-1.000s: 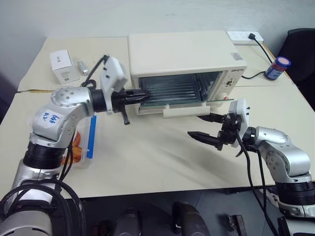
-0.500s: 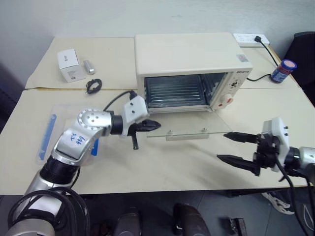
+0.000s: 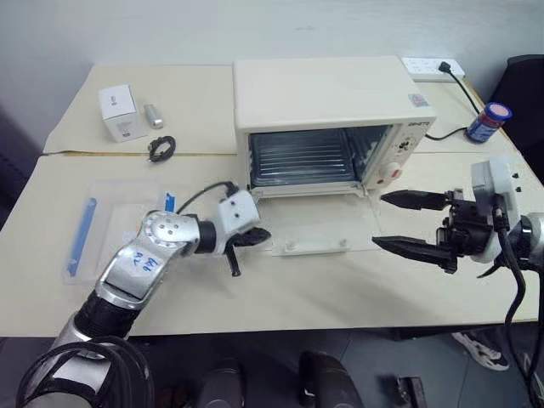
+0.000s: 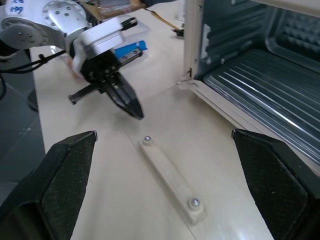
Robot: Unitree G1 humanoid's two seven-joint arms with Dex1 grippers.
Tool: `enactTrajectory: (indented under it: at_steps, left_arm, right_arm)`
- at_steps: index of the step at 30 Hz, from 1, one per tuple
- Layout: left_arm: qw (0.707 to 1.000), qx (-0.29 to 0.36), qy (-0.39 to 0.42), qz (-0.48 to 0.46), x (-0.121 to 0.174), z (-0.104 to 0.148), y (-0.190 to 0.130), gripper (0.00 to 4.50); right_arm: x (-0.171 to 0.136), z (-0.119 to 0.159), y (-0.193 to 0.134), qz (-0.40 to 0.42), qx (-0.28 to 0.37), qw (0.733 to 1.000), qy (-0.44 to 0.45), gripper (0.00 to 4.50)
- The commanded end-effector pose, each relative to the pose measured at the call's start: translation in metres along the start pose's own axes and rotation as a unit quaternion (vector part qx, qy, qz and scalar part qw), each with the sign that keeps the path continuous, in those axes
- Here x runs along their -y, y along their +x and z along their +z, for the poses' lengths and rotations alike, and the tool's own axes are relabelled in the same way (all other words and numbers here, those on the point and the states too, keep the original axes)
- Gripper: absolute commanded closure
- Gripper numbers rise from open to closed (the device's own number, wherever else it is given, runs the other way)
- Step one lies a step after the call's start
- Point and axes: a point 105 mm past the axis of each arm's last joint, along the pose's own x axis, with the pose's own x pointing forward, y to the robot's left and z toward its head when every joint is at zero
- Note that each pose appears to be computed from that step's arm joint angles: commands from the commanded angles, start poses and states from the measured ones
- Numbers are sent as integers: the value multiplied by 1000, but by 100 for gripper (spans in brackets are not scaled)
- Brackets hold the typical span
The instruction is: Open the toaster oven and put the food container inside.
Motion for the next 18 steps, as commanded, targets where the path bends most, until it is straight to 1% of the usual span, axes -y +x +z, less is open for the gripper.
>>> enactTrajectory:
  at_steps: [1, 3, 6, 8, 9, 12, 13, 15, 17, 18]
  left_arm:
    - [995, 77, -28, 61, -5, 41, -46, 363]
    - [989, 99, -49, 96, -5, 49, -67, 304]
    - [970, 138, -91, 178, 0, 54, -112, 212]
    - [959, 155, -116, 208, 7, 52, -127, 152]
    - [954, 163, -124, 218, 10, 51, -131, 129]
    - [915, 235, -177, 275, 27, 35, -155, 46]
    - [902, 252, -191, 292, 35, 33, -161, 46]
    - [872, 266, -254, 323, 51, 28, -176, 46]
    - [846, 254, -317, 346, 60, 22, -189, 46]
    - [826, 250, -354, 362, 64, 14, -195, 46]
  right_arm:
    - [2, 8, 13, 45, 5, 999, -21, 0]
    - [5, 9, 21, 69, 6, 997, -25, 0]
    - [8, 12, 32, 109, 8, 994, -30, 0]
    - [10, 11, 37, 126, 6, 991, -33, 0]
    - [11, 11, 38, 132, 5, 991, -35, 0]
    - [15, 10, 50, 162, 6, 986, -35, 0]
    - [16, 9, 52, 168, 6, 985, -35, 0]
    - [15, 9, 57, 187, 7, 982, -34, 0]
    - [13, 9, 61, 207, 7, 978, -34, 0]
    - [12, 9, 63, 215, 7, 976, -33, 0]
